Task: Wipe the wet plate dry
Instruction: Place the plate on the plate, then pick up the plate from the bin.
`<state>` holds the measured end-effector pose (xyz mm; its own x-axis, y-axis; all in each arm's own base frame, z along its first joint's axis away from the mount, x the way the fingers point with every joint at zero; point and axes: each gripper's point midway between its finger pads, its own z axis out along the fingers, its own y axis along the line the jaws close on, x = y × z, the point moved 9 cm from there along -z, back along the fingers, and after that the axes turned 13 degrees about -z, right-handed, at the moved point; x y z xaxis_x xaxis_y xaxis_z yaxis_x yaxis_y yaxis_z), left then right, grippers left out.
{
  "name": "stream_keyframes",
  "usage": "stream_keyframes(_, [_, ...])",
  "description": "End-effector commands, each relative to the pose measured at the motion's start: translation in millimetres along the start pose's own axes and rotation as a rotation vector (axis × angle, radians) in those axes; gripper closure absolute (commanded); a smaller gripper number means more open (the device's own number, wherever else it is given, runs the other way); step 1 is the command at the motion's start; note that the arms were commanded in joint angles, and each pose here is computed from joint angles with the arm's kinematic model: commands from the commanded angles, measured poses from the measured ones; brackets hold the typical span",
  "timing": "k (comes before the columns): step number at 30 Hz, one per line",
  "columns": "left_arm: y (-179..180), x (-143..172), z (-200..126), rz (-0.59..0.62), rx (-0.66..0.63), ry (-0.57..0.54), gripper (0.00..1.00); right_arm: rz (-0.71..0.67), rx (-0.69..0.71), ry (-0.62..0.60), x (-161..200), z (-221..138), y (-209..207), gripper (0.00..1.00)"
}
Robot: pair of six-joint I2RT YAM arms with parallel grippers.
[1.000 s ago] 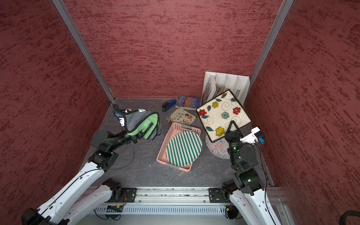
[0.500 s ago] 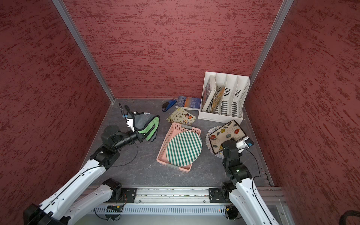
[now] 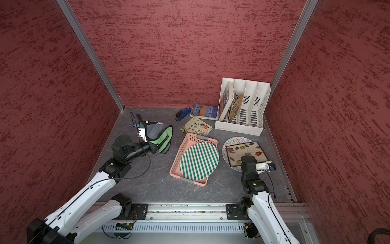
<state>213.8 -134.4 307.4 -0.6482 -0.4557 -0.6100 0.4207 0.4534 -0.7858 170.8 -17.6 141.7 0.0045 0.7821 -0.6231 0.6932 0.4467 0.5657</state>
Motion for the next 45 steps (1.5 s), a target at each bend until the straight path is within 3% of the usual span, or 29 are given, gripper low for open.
stream_keyframes(1, [14.2,0.0,0.4,-0.035,-0.092,-0.038,1.00,0.048,0.059,0.036,9.9,5.8,-12.4,0.65])
stream_keyframes(4, [26.1,2.7,-0.2,-0.077,-0.156,-0.047,1.00,0.047,0.094,0.039,11.0,5.6,-17.4,0.62])
stream_keyframes(10, [52.8,12.6,-3.1,-0.134,-0.257,-0.051,1.00,-0.032,0.162,-0.004,-10.8,-15.2,-14.1,0.24])
stream_keyframes(15, [76.6,20.6,-8.5,-0.153,-0.410,-0.083,1.00,-0.196,0.077,0.017,-39.8,-46.8,10.1,0.13])
stream_keyframes(16, [80.9,22.9,-8.8,-0.155,-0.432,-0.082,1.00,-0.274,-0.039,0.045,-44.0,-53.7,25.3,0.14])
stream_keyframes(17, [84.4,25.0,-8.4,-0.154,-0.449,-0.077,1.00,-0.407,-0.256,0.108,-42.7,-63.1,47.4,0.15])
stream_keyframes(19, [91.6,29.5,-7.2,-0.158,-0.480,-0.055,1.00,-0.474,-0.656,0.203,-37.9,-87.1,80.3,0.36])
stream_keyframes(20, [95.1,31.8,-6.2,-0.160,-0.496,-0.040,1.00,-0.467,-0.707,0.271,-36.8,-93.4,87.6,0.43])
stream_keyframes(24, [108.2,44.1,2.3,-0.182,-0.523,0.049,1.00,-0.634,-0.678,0.587,-7.1,-90.3,103.7,0.41])
stream_keyframes(27, [118.4,55.4,9.2,-0.197,-0.541,0.104,1.00,-0.759,-0.626,0.666,20.3,-83.0,101.3,0.26])
stream_keyframes(29, [123.9,61.6,12.1,-0.206,-0.550,0.120,1.00,-0.804,-0.615,0.703,37.6,-77.1,101.2,0.22])
stream_keyframes(34, [135.4,76.0,19.1,-0.227,-0.560,0.159,1.00,-0.847,-0.595,0.742,65.6,-65.0,107.4,0.34])
stream_keyframes(39, [140.1,85.8,31.4,-0.235,-0.528,0.204,1.00,-0.766,-0.745,0.777,76.0,-68.7,120.5,0.50])
stream_keyframes(45, [146.5,101.4,52.8,-0.239,-0.473,0.264,1.00,-0.677,-0.865,0.799,75.9,-78.0,133.1,0.55])
